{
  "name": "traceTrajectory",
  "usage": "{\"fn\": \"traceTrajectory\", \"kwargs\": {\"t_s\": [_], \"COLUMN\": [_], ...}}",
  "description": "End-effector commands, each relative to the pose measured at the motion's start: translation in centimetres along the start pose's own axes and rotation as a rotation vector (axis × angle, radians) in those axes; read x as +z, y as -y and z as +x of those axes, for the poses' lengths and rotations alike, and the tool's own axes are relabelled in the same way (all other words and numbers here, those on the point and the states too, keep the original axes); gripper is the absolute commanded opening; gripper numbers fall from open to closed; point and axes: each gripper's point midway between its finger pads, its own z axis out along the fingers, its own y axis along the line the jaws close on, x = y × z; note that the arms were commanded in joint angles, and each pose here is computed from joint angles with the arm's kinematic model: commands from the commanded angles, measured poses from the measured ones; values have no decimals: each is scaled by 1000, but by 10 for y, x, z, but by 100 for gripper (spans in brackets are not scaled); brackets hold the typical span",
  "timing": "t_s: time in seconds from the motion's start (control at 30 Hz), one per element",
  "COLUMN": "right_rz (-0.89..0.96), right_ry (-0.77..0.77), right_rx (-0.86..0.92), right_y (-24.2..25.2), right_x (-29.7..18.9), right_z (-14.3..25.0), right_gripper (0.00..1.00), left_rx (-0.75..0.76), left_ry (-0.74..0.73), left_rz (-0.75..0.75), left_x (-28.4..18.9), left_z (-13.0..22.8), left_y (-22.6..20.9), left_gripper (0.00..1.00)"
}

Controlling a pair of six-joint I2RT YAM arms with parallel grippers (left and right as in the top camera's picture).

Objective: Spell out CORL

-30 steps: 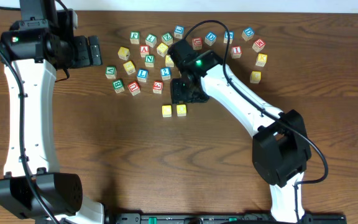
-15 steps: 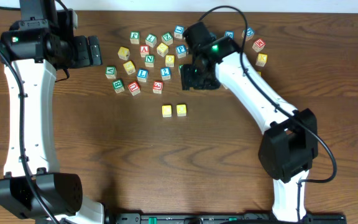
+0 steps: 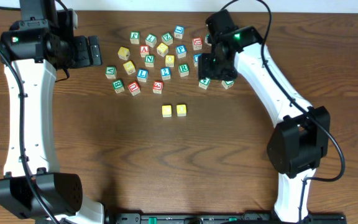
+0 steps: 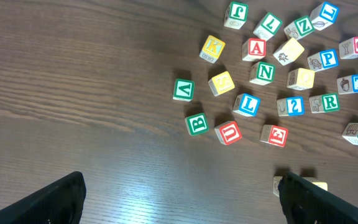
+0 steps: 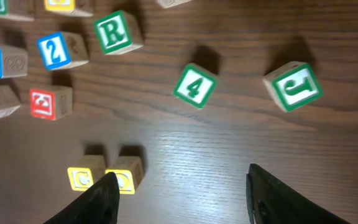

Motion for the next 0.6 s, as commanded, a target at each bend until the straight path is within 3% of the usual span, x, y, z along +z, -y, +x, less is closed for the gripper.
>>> {"fn": "traceTrajectory", "kwargs": {"t_s": [0.0, 0.57], "right_rz": [-19, -32], "right_ry": [59, 48], "right_rx": [5, 32], "right_y": [9, 38], "right_x": [-24, -29], "right_z": [-16, -24], "right_gripper": [61, 63], "left_rx": [11, 11], "left_ry": [21, 21], "left_rz": [8, 8], "left_x": [-6, -6], "left_z": [-6, -6], "left_y": [3, 3], "left_gripper": [98, 98]}}
